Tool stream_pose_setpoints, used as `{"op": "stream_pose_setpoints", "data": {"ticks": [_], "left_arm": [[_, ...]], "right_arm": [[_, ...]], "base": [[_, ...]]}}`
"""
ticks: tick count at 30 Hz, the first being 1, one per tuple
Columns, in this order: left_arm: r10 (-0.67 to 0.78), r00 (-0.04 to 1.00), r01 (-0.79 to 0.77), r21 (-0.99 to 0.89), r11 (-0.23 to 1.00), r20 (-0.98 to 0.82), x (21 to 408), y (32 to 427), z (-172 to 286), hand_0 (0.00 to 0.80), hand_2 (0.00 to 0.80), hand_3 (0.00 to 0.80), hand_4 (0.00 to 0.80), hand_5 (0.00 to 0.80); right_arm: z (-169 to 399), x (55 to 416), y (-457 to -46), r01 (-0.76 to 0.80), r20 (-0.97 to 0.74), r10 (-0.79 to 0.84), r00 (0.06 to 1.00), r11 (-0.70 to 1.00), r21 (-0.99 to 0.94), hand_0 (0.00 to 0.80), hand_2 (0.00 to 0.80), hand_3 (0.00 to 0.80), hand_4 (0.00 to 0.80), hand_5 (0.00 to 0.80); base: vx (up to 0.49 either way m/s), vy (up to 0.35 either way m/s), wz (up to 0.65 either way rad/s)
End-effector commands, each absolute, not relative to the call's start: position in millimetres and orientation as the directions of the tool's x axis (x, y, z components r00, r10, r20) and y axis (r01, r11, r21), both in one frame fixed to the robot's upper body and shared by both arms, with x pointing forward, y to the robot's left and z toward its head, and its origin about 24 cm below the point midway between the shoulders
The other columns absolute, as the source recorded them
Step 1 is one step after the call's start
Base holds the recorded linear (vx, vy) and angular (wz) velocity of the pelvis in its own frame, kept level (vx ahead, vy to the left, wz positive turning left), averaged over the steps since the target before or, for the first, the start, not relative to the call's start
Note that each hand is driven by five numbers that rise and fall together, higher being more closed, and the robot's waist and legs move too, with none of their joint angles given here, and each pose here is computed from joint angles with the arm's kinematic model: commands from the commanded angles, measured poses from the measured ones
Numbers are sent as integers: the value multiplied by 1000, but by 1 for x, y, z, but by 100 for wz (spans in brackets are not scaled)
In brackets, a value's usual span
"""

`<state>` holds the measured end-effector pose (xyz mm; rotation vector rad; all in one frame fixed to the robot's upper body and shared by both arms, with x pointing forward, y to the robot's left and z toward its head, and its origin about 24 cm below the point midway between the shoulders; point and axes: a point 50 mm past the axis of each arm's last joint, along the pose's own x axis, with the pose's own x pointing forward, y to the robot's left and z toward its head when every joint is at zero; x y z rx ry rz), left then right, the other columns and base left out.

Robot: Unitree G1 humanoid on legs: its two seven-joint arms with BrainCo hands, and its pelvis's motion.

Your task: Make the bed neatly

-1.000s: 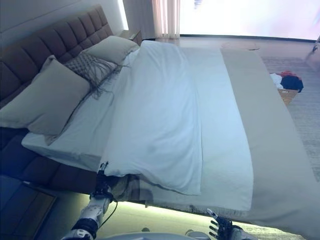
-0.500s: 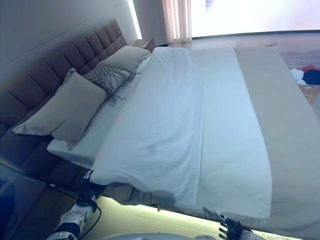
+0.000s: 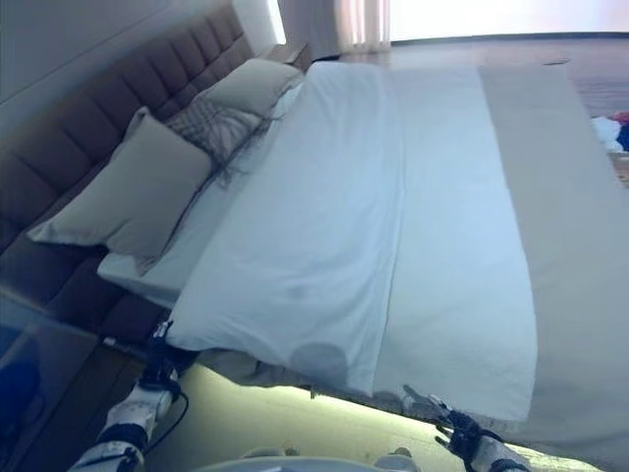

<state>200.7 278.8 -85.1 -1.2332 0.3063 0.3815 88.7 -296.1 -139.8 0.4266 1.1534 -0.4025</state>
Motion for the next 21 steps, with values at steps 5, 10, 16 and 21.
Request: {"op": "stream_pose_setpoints", "data": {"ticks": [5, 10, 16, 21], "left_arm": [[413, 870, -429, -826, 365, -269, 157, 392, -30, 800, 800, 800, 800, 800], [434, 861, -441, -814, 378, -265, 157, 404, -20, 800, 800, 800, 800, 800], [440, 867, -423, -814, 398, -235, 177, 398, -14, 800, 800, 800, 800, 800], [463, 857, -428, -811, 399, -225, 180, 405, -4, 800, 800, 800, 800, 800]], "right_arm": [[-141, 100, -287, 576, -913, -64, 403, 793, 198, 0, 0, 0, 0, 0], [-146, 100, -273, 544, -912, -7, 409, 804, 238, 0, 0, 0, 0, 0], [-147, 100, -270, 523, -912, 7, 410, 818, 241, 0, 0, 0, 0, 0], [-143, 101, -281, 531, -915, -18, 403, 819, 217, 0, 0, 0, 0, 0]], "base": [[-80, 231, 33], [-95, 155, -11], [-34, 75, 13], [9, 78, 4]]}}
